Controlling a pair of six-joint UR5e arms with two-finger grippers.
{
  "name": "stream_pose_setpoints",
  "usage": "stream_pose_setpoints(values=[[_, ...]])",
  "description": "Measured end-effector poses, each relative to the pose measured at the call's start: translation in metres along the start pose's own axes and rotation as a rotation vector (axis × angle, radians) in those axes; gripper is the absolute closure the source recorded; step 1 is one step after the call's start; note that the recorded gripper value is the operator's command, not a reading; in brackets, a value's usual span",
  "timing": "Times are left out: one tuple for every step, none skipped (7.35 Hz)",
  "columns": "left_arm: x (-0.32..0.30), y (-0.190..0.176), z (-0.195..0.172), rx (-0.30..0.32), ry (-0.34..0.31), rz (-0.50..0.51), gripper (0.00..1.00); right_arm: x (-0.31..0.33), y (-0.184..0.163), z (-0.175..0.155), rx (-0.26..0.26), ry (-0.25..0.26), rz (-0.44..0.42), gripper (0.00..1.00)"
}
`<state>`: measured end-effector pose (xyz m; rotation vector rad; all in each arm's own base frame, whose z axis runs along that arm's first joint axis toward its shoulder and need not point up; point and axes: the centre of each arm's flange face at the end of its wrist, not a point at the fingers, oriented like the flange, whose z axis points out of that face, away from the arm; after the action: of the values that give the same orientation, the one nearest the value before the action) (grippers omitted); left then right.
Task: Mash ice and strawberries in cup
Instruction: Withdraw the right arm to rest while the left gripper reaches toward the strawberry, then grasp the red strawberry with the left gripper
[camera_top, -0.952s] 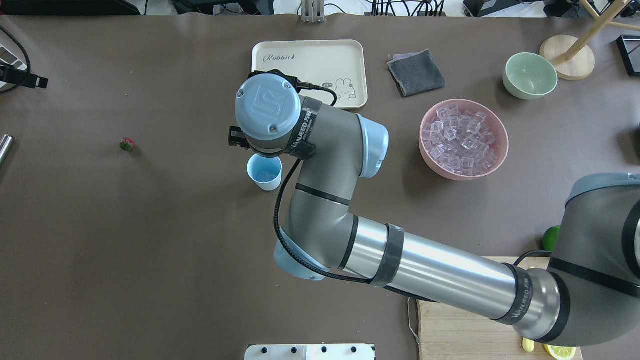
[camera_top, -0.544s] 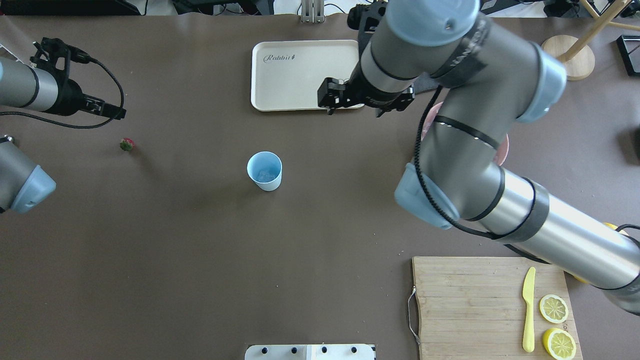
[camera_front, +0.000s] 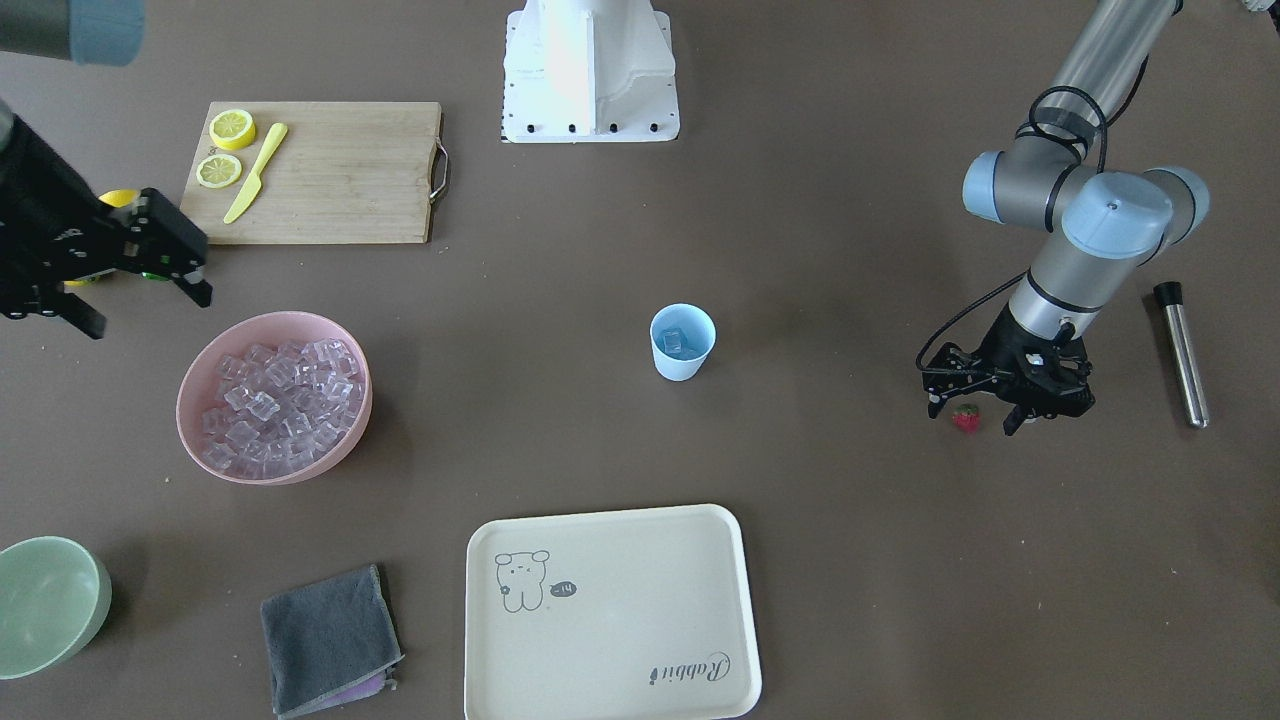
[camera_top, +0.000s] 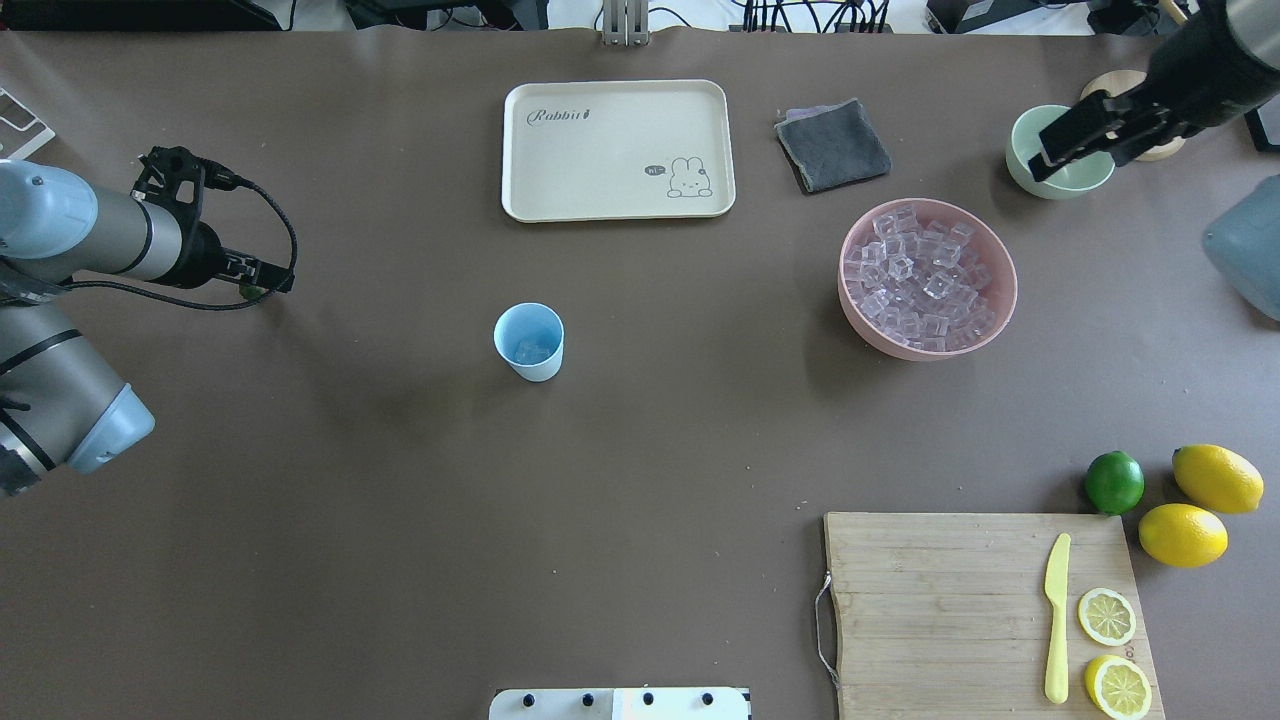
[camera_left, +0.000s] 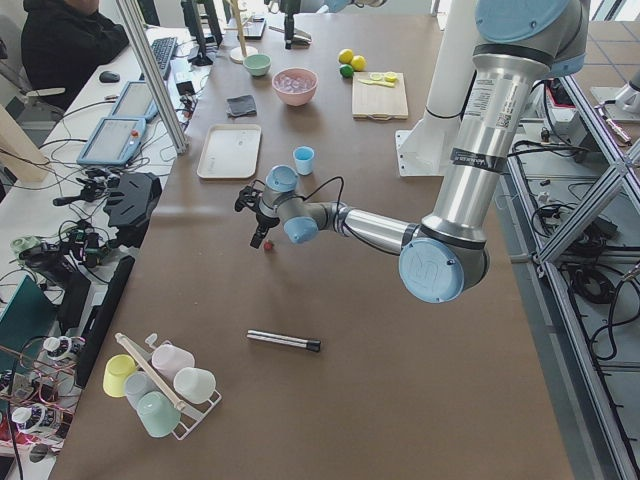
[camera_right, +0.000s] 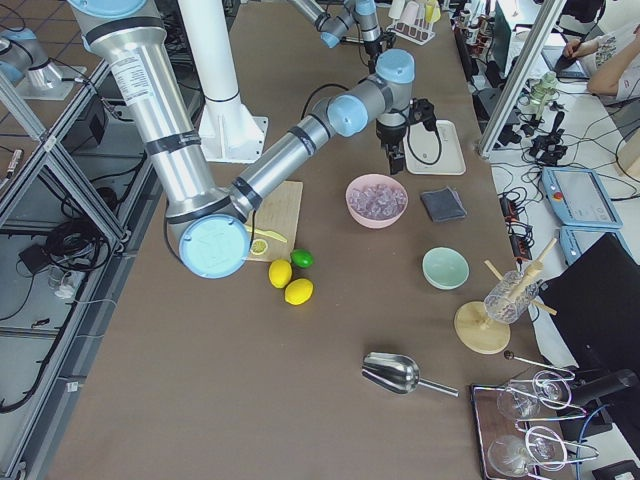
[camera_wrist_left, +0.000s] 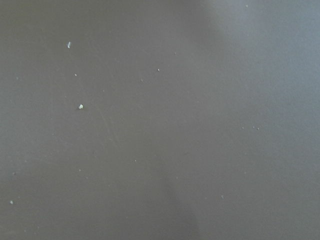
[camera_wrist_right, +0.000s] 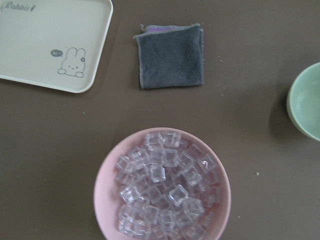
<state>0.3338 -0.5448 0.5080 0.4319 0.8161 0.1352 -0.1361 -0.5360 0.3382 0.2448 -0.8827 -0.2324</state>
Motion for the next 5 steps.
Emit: stream_pose_setpoints(values=[[0.0,0.002,0.002,-0.007,-0.002,0.0,0.03,0.053,0.032,0.008,-0.023,0.016,-0.055,0.05],[0.0,0.002,0.004,-0.011,-0.006,-0.001,0.03,0.095,0.063,0.021,-0.037,0.025,-0.091,0.05],[-0.001,0.003,0.006,-0.014,-0.009,-0.001,0.21,0.128,0.087,0.033,-0.031,0.029,-0.113,0.05],[-0.001,0.003,0.007,-0.016,-0.011,0.001,0.24,0.15,0.103,0.043,-0.02,0.031,-0.124,0.05],[-0.002,0.004,0.008,-0.017,-0.013,0.004,0.24,0.162,0.11,0.05,-0.014,0.032,-0.126,0.06]])
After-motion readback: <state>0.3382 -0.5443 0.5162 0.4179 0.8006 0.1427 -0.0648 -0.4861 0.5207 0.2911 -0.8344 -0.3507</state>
